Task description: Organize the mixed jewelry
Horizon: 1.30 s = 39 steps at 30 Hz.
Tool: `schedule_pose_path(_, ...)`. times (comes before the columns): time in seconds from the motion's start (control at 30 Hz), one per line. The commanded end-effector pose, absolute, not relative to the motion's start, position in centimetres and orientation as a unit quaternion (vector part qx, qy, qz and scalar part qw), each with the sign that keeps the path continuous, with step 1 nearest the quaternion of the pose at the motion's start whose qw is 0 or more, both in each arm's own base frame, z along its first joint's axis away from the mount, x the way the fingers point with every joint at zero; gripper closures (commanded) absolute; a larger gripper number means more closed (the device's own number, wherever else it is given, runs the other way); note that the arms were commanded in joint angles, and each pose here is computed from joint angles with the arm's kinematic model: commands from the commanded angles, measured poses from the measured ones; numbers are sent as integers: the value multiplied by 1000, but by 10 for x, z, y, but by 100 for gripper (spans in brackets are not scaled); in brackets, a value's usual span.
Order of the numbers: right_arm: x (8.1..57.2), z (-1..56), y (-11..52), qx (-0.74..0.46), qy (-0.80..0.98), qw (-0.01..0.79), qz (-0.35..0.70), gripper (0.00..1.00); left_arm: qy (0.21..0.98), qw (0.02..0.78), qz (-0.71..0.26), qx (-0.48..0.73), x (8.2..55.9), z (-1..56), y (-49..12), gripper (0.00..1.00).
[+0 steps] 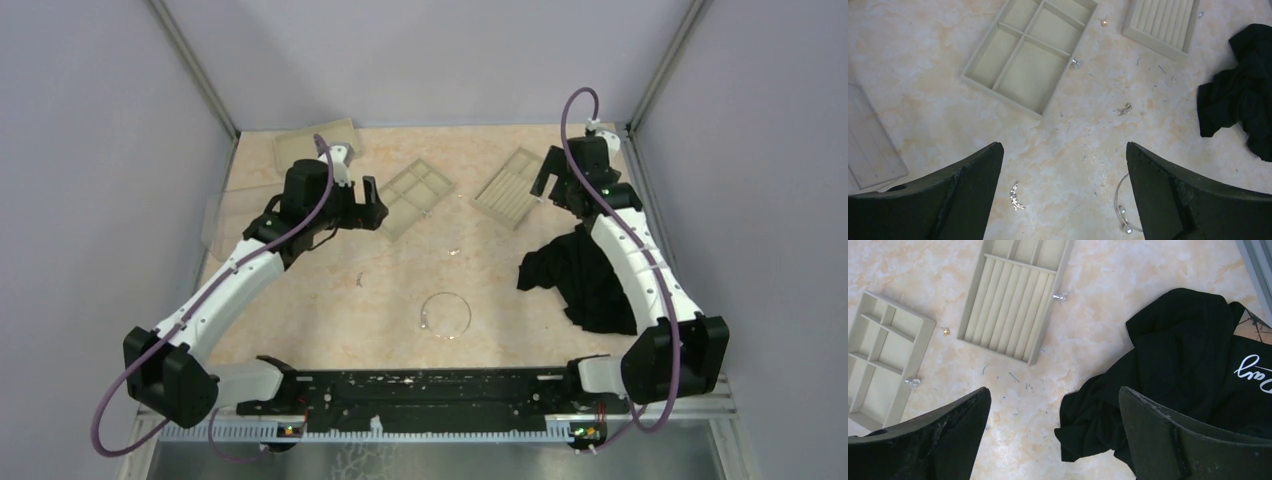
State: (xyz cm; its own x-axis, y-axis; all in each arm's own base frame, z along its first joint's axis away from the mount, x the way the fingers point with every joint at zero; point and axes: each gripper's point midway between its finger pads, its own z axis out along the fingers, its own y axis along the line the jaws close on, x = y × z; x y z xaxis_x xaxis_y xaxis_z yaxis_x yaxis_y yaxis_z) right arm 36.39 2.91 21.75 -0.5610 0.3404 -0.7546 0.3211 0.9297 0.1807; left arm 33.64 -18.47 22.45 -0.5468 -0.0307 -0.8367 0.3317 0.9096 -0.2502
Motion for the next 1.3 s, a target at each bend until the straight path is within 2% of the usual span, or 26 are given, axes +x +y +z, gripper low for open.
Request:
schedule_pose_path(0.0,376,228,32,197,873,447,23,2,851,466,-223,100,335,235,-199,1)
schedule_pose_path(0.2,372,222,32,193,876,441,22,2,861,439,-227,117,333,225,-209,1)
schedule_pose_path(0.43,367,211,36,182,885,429,24,2,878,436,-167,100,337,202,-203,1)
schedule_pose_path(0.6,355,197,75,111,903,414,35,2,892,418,-141,93,330,173,-202,1)
schedule_pose_path(0.83,282,136,174,-28,943,320,91,2,912,368,-154,96,307,136,-223,1)
schedule_pose_path(0.97,243,106,198,-41,953,272,125,4,909,373,-145,120,295,120,-229,1)
schedule_pose_path(1.03,239,100,201,-35,954,266,134,6,909,378,-131,116,296,116,-224,1)
schedule_pose_path(1.13,252,101,201,-27,950,286,123,17,919,368,-100,99,301,112,-216,2)
schedule_pose_path(1.27,281,94,205,0,950,298,90,46,929,348,-86,89,306,112,-218,2)
